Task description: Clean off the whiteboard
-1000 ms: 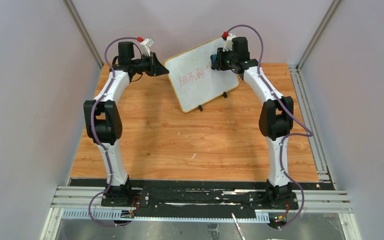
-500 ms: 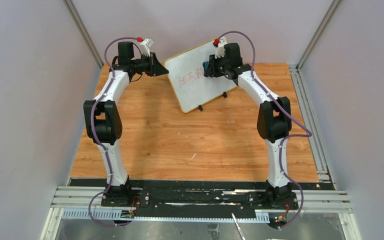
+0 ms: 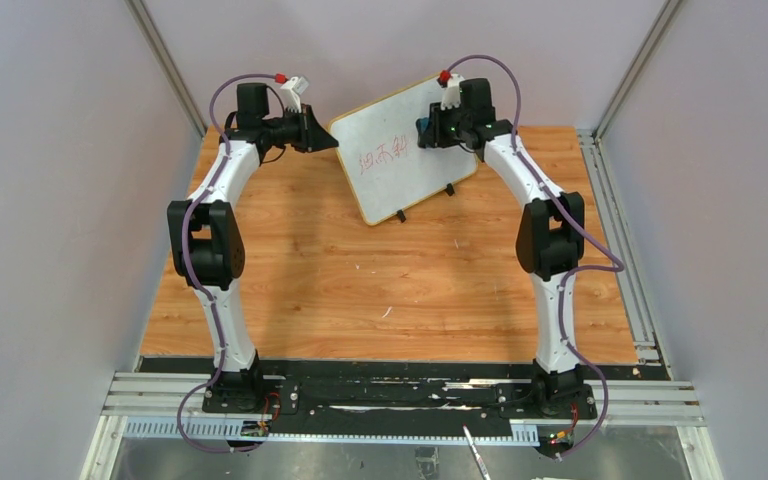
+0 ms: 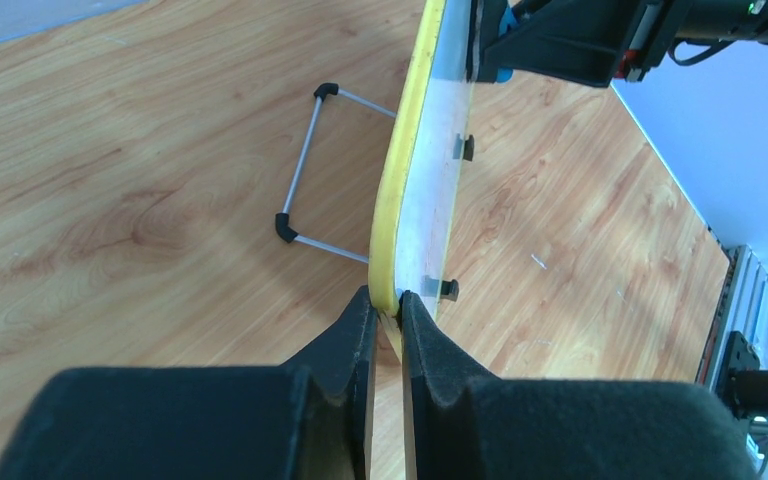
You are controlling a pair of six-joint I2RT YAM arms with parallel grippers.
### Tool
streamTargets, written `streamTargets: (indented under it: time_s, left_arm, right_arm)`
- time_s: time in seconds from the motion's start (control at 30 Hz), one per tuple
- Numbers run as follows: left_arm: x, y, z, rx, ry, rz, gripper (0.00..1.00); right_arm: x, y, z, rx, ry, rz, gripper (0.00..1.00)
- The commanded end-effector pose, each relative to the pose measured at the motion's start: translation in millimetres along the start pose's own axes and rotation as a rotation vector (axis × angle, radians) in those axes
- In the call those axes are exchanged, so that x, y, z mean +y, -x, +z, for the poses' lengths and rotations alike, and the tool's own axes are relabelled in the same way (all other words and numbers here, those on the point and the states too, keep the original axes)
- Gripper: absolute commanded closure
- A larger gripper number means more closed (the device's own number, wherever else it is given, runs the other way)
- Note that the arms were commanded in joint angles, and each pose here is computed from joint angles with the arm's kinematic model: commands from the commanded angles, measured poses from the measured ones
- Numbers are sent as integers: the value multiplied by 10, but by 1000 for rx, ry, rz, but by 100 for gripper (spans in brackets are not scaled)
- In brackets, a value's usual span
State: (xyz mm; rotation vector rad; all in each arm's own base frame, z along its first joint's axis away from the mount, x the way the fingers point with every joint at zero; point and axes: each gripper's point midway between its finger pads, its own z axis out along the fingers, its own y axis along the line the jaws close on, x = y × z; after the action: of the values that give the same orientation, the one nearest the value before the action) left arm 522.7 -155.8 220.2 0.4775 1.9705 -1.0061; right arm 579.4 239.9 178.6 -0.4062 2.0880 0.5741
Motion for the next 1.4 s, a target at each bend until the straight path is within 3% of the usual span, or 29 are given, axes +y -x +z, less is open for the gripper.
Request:
streamTargets:
  time_s: [0.0, 0.4, 0.93, 1.37]
  left_arm:
    - [-100, -113, 43, 45, -30, 18, 100]
    - [-99, -121, 39, 50, -29, 21, 100]
    - [-106, -133, 50, 54, -29, 19, 100]
    - [-115, -155, 49, 59, -30, 19, 100]
  right_arm:
    - [-417, 109, -25, -29, -80, 5, 99]
    - [-172, 243, -19, -60, -10, 5, 100]
    - [813, 241, 69, -62, 181, -56, 100]
    - [66, 423, -19, -106, 4, -19, 99]
